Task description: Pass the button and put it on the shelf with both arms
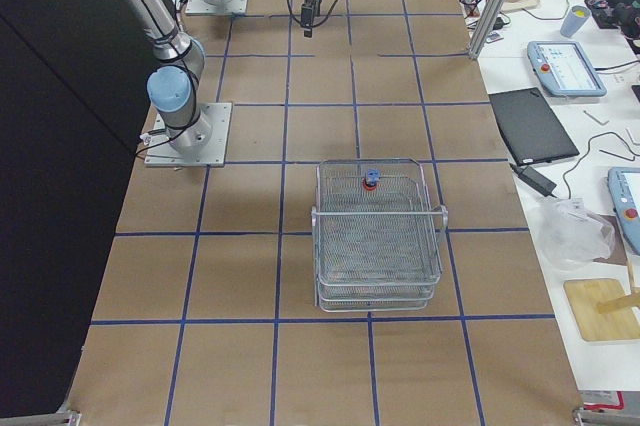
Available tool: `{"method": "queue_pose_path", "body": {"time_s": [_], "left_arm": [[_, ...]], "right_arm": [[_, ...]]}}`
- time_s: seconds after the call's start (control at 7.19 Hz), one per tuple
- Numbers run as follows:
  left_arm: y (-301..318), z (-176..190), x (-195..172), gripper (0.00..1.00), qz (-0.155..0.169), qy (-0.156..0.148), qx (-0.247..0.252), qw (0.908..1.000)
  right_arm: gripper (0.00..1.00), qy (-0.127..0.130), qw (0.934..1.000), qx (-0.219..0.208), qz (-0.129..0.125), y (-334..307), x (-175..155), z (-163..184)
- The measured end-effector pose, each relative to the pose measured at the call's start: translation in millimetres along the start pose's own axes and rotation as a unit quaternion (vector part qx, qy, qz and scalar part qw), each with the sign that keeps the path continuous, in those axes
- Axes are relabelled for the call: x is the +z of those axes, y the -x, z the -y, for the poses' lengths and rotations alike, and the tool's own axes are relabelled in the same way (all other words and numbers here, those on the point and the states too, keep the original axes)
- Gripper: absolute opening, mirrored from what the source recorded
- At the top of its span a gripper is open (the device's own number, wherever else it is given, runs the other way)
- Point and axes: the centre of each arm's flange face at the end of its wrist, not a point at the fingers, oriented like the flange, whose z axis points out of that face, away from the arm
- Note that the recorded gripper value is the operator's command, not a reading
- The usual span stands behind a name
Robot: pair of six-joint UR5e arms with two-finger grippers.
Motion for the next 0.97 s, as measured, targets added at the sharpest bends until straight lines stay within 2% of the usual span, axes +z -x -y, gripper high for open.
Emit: {"method": "queue_pose_path", "body": {"time_s": [0.42,0.97], "left_arm": [[-0.1,0.4,0.0,1.0,0.0,-0.002,-0.001,1.0],[-0.4,0.5,1.5,1.0,0.0,0.0,0.0,1.0]], "right_arm": [[0.99,-0.002,0.9997,-0.022,0.007,16.3,-0.8,-15.9],[1.0,-0.004,0.9988,-0.048,0.001,13.5,-2.1,-13.8]]}}
